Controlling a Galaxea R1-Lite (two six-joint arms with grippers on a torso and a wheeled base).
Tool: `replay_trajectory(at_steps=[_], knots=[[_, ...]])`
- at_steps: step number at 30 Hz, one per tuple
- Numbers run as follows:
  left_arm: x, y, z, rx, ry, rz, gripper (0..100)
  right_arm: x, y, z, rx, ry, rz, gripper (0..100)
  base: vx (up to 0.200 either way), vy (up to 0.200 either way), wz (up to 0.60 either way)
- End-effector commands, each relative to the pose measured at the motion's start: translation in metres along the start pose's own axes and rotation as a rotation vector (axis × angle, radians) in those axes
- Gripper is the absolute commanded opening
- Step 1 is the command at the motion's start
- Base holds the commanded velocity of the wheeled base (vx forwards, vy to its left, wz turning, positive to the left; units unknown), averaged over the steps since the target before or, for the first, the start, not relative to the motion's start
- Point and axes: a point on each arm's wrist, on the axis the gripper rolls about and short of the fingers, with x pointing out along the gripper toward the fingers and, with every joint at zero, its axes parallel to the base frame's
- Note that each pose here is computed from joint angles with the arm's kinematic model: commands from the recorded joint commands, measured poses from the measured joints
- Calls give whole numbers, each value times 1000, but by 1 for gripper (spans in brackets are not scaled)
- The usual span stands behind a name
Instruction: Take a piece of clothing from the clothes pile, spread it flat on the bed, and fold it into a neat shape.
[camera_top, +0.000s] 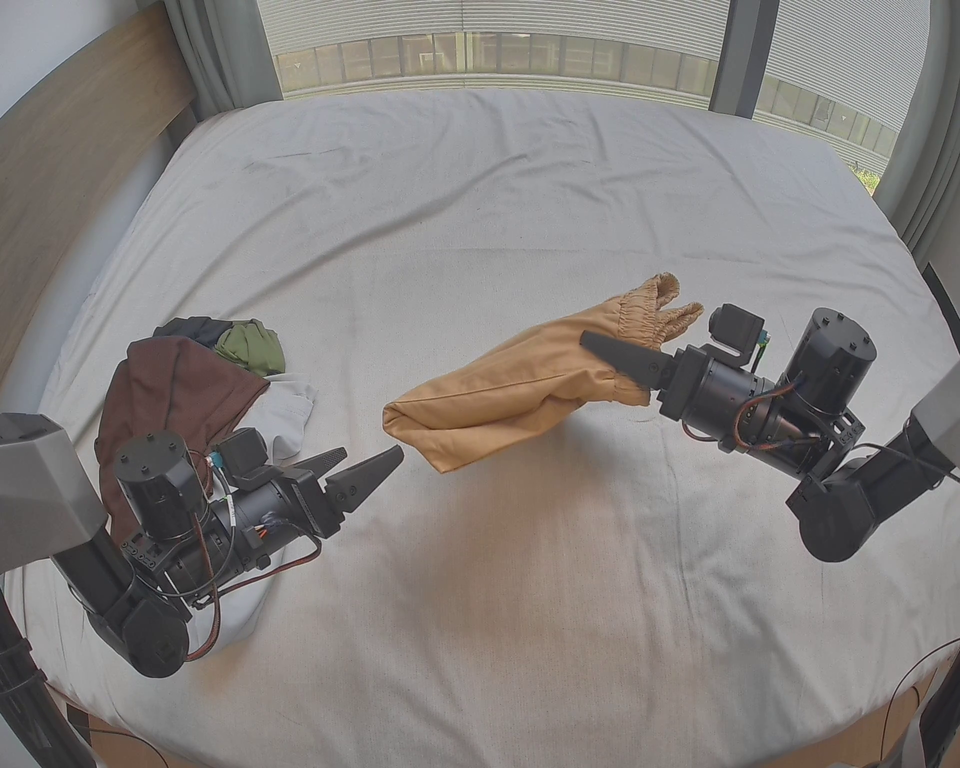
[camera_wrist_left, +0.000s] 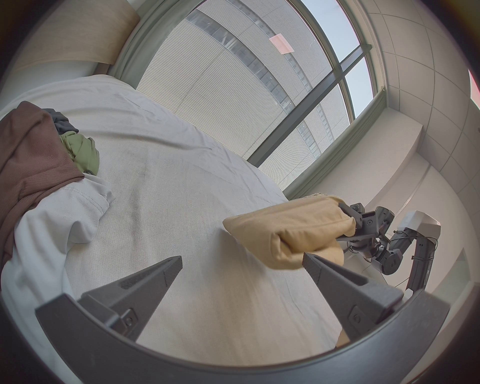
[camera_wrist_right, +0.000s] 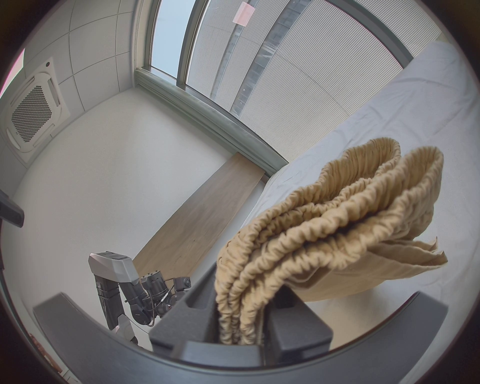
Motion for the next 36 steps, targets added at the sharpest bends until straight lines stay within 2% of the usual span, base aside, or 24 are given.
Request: replay_trajectory(at_steps=[1, 11, 36], knots=[[0, 0, 0, -4, 2, 1, 100, 9, -11, 5, -5, -10, -9, 0, 0, 0, 0], [-4, -2, -7, -14, 34, -2, 100, 34, -26, 27, -22, -34, -11, 0, 0, 0, 0], [-4, -7, -13, -18, 59, -17, 100, 85, -53, 54, -31, -52, -1, 0, 0, 0, 0]])
